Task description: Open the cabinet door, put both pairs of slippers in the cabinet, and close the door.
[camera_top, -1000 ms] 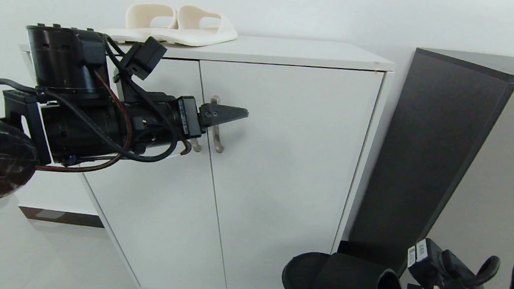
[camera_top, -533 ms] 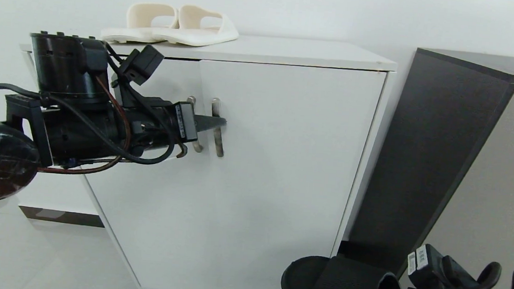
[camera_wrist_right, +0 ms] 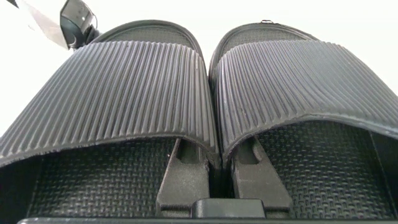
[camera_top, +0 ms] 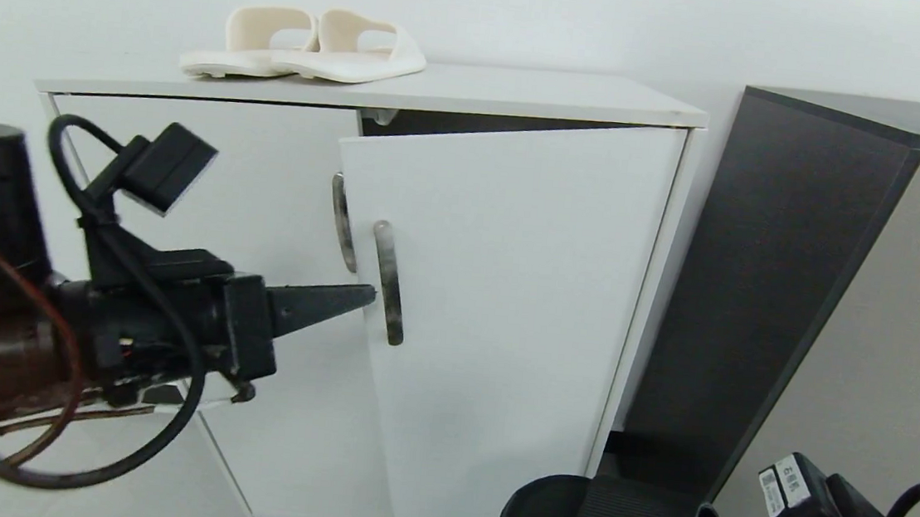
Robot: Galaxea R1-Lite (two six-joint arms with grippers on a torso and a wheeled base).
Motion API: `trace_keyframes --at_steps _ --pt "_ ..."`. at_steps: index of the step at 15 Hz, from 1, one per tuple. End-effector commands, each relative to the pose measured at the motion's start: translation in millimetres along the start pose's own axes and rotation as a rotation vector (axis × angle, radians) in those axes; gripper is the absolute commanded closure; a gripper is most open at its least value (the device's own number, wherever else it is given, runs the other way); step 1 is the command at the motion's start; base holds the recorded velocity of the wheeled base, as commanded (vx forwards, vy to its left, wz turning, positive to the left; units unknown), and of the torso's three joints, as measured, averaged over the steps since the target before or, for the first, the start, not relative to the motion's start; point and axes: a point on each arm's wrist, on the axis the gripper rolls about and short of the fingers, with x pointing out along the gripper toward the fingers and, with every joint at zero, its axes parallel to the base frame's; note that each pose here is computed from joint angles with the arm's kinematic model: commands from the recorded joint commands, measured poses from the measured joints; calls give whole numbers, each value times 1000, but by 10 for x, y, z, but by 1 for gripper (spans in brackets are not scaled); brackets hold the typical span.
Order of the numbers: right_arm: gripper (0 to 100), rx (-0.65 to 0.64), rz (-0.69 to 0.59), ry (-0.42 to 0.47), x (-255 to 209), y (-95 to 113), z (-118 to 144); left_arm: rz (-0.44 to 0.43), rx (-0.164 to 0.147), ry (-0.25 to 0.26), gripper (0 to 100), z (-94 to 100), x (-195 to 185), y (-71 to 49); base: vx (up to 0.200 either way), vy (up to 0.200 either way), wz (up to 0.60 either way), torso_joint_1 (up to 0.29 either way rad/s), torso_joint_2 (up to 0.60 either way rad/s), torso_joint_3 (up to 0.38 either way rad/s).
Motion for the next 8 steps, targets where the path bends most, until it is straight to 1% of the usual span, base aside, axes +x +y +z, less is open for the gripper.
trace_keyframes --at_steps 1,3,4,5,7,8 --pt "100 -3 3 -4 -10 5 3 -54 36 -66 100 -157 -490 -198 0 0 0 0 0 0" --pt "100 -3 4 -5 -12 7 5 -60 45 -104 100 -171 -631 -240 0 0 0 0 0 0" --pt "100 -3 4 -3 -12 6 3 -45 37 -117 100 -132 -627 -224 0 0 0 0 0 0" --pt "100 -3 14 1 -15 8 -9 -10 26 -136 100 -55 -604 -173 0 0 0 0 0 0" --pt "100 -19 18 -4 -37 17 -6 43 8 -120 100 53 -412 -40 0 0 0 0 0 0" --pt "100 -23 18 -6 -39 18 -4 53 1 -111 100 96 -285 27 0 0 0 0 0 0"
